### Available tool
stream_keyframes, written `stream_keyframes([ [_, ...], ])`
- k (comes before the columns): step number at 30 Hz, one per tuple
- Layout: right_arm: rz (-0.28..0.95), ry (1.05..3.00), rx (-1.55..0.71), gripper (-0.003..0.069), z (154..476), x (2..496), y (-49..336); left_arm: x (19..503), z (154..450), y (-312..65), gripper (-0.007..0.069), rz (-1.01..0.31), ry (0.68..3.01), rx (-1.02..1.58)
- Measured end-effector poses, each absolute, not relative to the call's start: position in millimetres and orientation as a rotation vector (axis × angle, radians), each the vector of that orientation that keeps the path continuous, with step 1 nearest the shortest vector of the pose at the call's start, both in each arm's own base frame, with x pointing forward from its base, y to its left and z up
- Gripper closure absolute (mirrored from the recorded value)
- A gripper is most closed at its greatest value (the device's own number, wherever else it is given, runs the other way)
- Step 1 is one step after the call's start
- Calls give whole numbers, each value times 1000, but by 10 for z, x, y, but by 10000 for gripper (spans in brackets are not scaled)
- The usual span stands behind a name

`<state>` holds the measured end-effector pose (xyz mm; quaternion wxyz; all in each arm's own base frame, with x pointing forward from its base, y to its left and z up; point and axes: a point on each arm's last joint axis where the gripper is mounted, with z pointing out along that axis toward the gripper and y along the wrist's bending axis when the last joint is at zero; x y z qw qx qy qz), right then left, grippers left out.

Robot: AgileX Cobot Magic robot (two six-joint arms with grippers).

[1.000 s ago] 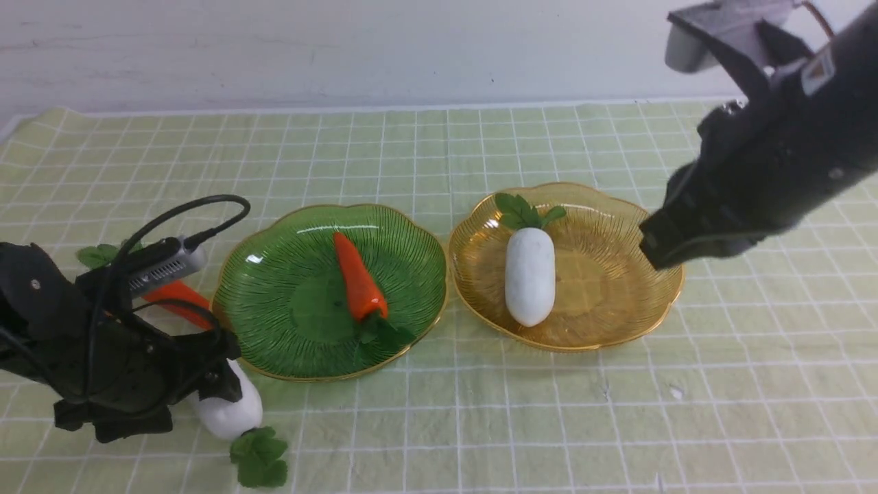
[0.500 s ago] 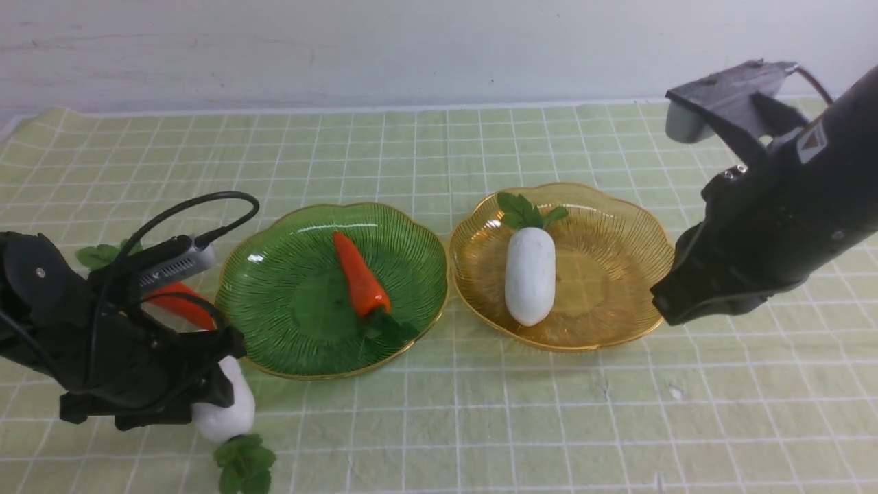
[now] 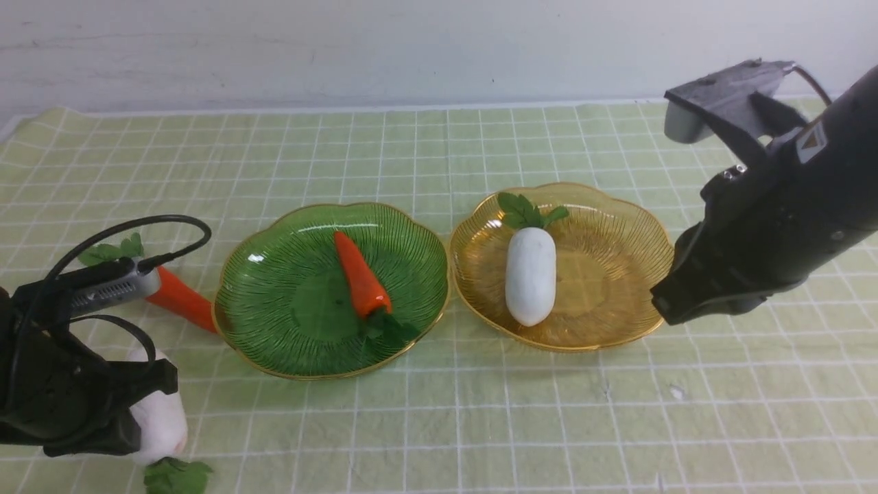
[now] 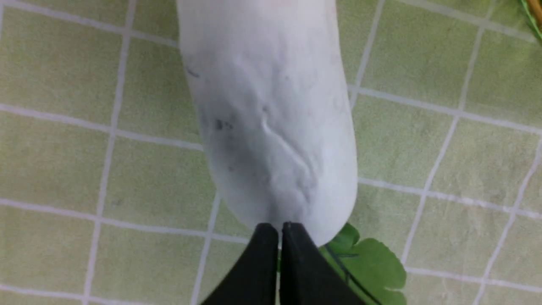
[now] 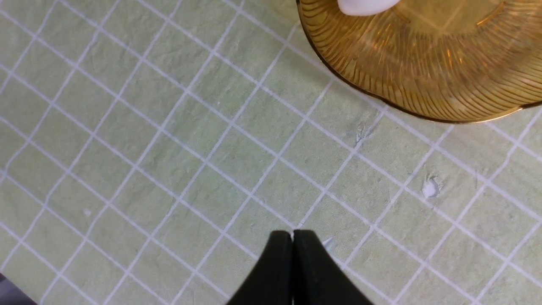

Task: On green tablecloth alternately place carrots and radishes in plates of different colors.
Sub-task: 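Pick up the white radish and place it on the plate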

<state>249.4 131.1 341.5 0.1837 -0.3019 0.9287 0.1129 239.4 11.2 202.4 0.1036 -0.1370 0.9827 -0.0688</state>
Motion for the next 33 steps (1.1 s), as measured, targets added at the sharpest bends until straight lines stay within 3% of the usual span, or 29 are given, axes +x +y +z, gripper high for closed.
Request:
stream_keyframes([
  [2,318,2619,-851,673,3415,2494,1311,2395,2025,107,603,-212,2896,-411],
  [6,318,2619,-851,673,3415,2494,1311,2427,2032,116,482,-205,2859,-423],
  [9,318,2619,-851,673,3415,2494,1311,2457,2040,124,375,-206,2822,-454],
  [13,320,2619,-851,673,3415,2494,1312,2511,2058,131,165,-211,2752,-488],
  [17,320,2619,-851,673,3415,2494,1312,2557,2075,123,46,-243,2690,-523],
  [25,319,2619,-852,673,3415,2494,1312,2597,2097,76,38,-354,2624,-629],
  [33,325,2619,-851,673,3415,2492,1314,2660,1969,89,78,-342,2647,-643],
])
